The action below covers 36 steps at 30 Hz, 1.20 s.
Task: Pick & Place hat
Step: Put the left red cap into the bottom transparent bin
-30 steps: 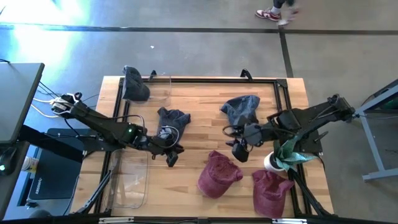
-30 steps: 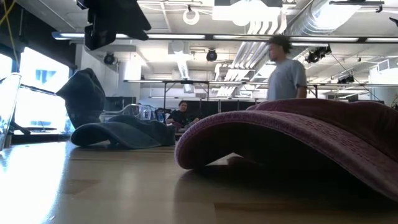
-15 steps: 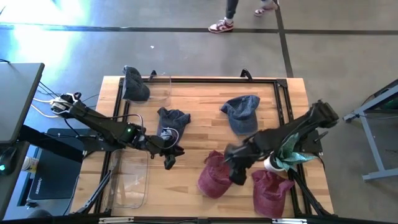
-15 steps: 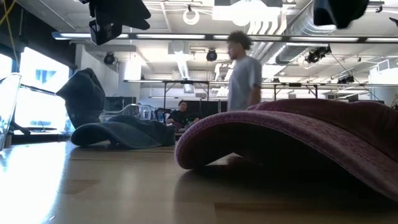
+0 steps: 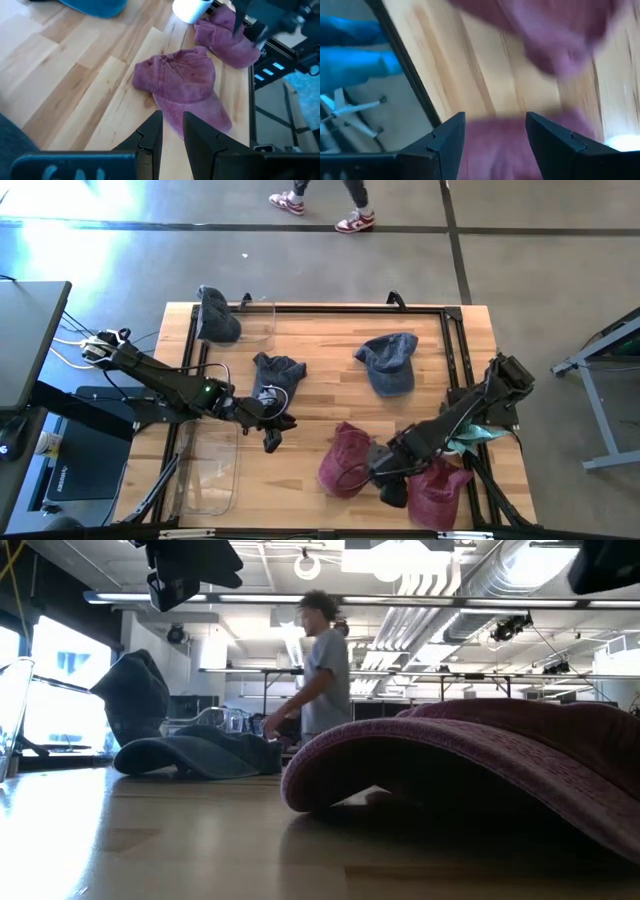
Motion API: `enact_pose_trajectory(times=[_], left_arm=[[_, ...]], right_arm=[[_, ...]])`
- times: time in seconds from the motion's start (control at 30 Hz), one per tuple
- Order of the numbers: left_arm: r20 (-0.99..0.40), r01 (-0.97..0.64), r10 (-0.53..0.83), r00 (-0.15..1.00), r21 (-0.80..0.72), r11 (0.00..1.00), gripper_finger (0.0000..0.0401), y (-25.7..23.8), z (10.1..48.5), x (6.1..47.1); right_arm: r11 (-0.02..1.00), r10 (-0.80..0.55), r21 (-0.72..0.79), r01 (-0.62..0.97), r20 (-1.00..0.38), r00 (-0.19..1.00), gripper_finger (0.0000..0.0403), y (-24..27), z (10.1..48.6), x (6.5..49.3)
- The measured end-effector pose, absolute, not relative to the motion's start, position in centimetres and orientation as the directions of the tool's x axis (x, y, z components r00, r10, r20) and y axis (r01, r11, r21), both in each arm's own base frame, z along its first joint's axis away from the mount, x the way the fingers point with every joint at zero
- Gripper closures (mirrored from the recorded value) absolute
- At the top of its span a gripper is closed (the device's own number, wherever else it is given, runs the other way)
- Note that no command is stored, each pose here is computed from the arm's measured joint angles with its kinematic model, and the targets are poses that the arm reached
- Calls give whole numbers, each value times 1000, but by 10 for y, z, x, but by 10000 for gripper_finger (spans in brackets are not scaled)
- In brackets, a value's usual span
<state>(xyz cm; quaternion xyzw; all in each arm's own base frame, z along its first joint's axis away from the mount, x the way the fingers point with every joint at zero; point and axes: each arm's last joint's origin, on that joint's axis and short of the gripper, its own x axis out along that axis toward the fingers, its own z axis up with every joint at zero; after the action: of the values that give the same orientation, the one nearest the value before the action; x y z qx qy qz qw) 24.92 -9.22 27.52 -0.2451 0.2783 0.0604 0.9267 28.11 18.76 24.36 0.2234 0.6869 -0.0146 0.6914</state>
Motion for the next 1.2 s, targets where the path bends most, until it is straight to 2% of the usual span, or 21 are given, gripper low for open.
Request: enact_pose_trajectory(times=[0.2, 0.3, 0.4, 0.5, 0.63, 0.83, 0.87, 1.03, 1.2], left_arm=[[-548, -248, -38, 836, -439, 864, 330, -93, 275, 249], [-553, -242, -68, 831, -469, 849, 330, -94, 275, 249], [-558, -228, -110, 822, -500, 836, 330, -95, 275, 249], [-562, -211, -141, 815, -514, 831, 330, -96, 275, 248], [-566, -184, -184, 804, -530, 828, 330, -97, 275, 248], [-559, -115, -248, 791, -535, 837, 330, -98, 278, 245], [-550, -97, -258, 795, -534, 840, 330, -98, 281, 244], [-510, -5, -263, 819, -465, 885, 330, -105, 303, 238], [-467, 105, -233, 853, -284, 953, 330, -121, 335, 228]], right_arm=[[946, 295, 317, 68, -928, 228, 195, 203, 229, 305], [968, 240, 251, 1, -925, 293, 178, 203, 222, 313], [989, 148, 139, -52, -947, 286, 158, 196, 209, 320], [991, 105, 83, -102, -966, 236, 157, 190, 193, 325], [988, 87, 57, -143, -972, 216, 206, 188, 179, 332], [991, 127, 116, -60, -964, 233, 367, 179, 177, 342], [991, 133, 127, -42, -963, 235, 385, 177, 179, 343], [975, 189, 214, 50, -932, 308, 385, 160, 212, 342], [908, 359, 418, 26, -810, 464, 393, 137, 258, 340]])
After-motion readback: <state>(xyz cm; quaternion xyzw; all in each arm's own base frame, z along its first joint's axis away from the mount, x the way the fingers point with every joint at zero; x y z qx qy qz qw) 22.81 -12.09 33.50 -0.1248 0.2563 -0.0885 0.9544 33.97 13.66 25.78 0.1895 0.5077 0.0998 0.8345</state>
